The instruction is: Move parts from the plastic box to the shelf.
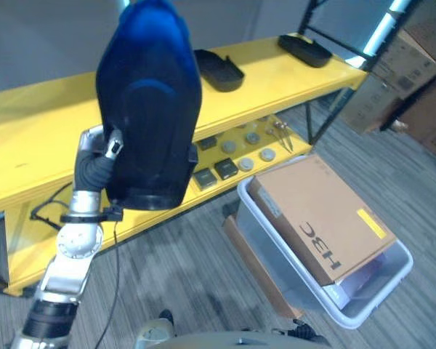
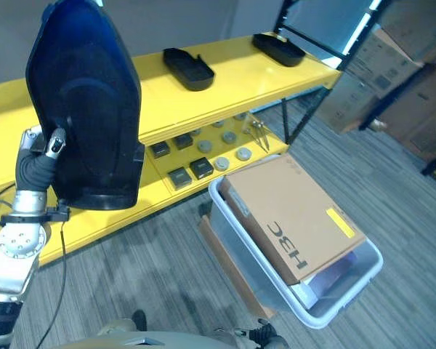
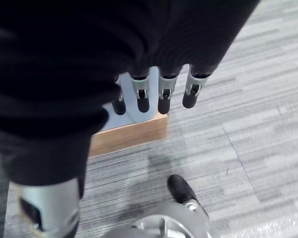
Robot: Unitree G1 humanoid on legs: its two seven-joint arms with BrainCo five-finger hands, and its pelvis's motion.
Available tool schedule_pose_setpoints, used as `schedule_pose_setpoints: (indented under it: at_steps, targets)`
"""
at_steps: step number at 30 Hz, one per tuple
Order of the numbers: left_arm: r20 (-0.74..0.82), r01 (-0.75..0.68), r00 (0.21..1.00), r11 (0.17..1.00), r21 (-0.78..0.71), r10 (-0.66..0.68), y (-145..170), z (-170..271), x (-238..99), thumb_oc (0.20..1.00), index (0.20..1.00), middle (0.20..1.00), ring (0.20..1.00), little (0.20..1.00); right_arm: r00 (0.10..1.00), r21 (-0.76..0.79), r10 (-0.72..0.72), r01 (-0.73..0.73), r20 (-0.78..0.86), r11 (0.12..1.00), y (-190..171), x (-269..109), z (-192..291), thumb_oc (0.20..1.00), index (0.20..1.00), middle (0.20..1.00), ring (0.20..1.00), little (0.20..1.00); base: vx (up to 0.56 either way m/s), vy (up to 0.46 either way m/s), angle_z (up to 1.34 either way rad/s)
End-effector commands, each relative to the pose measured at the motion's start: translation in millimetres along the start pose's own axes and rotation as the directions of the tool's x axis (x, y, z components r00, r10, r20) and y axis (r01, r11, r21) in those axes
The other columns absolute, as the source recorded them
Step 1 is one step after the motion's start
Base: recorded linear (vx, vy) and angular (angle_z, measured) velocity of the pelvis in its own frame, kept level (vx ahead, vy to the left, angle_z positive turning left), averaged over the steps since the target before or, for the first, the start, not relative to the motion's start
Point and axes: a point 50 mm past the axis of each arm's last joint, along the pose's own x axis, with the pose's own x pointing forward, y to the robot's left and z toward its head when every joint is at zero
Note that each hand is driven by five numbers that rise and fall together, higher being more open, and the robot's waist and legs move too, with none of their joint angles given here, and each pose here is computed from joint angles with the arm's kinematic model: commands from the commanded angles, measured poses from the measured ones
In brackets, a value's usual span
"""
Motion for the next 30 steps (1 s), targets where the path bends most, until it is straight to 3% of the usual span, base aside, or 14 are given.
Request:
schedule_pose_setpoints:
  at_steps: [1,5,10,12,16,21,22,30]
  targets:
    - [0.196,-0.045,0.979,0.999,-0.012,0.047,0.8,31.9,13.1,0.200,0.200,0.200,0.200,0.200,0.991,-0.005,-0.103,0.104,0.080,0.995,-19.0,3.8,20.4,1.000,1.000,1.000,1.000,1.000,-0.05,0.105,0.19]
    - [0.206,-0.037,0.978,0.999,-0.027,0.041,-4.4,31.2,18.0,0.200,0.200,0.200,0.200,0.200,0.988,-0.016,-0.089,0.092,0.129,0.996,-14.8,3.5,30.5,1.000,1.000,1.000,1.000,1.000,0.04,-0.028,0.46]
    - [0.168,-0.004,0.986,0.994,-0.105,0.022,-19.7,24.2,22.2,0.200,0.200,0.200,0.200,0.200,0.994,0.125,-0.089,0.082,0.055,0.989,-6.1,-0.6,8.4,1.000,1.000,1.000,1.000,1.000,0.17,-0.194,1.12]
    - [0.082,-0.065,0.994,0.991,-0.115,0.075,-12.9,11.6,8.6,0.200,0.200,0.200,0.200,0.200,0.997,0.157,-0.057,0.049,0.046,0.986,3.7,-2.0,7.2,1.000,1.000,1.000,1.000,1.000,0.13,-0.292,0.71]
    - [0.016,-0.140,0.989,0.978,-0.152,0.144,-0.3,7.1,-7.1,0.200,0.200,0.200,0.200,0.200,0.993,0.282,-0.116,0.107,0.013,0.953,-14.5,-0.3,1.1,1.000,1.000,1.000,1.000,1.000,0.05,-0.139,0.08]
    - [-0.002,-0.110,0.994,0.982,-0.155,0.111,-3.6,5.0,-9.1,0.200,0.200,0.200,0.200,0.200,0.989,0.238,-0.140,0.147,-0.048,0.960,-29.0,-1.9,-19.7,1.000,1.000,1.000,1.000,1.000,-0.05,-0.002,0.91]
    - [0.007,-0.114,0.993,0.982,-0.152,0.116,-3.1,5.4,-5.5,0.200,0.200,0.200,0.200,0.200,0.983,0.300,-0.173,0.183,-0.058,0.936,-34.8,-1.4,-18.2,1.000,1.000,1.000,1.000,1.000,0.00,0.073,1.91]
    - [0.009,-0.154,0.988,0.978,-0.142,0.157,-2.0,2.6,1.2,0.200,0.200,0.200,0.200,0.200,0.984,0.429,-0.174,0.169,-0.028,0.887,-34.7,0.1,-6.1,1.000,1.000,1.000,1.000,1.000,0.08,0.230,0.68]
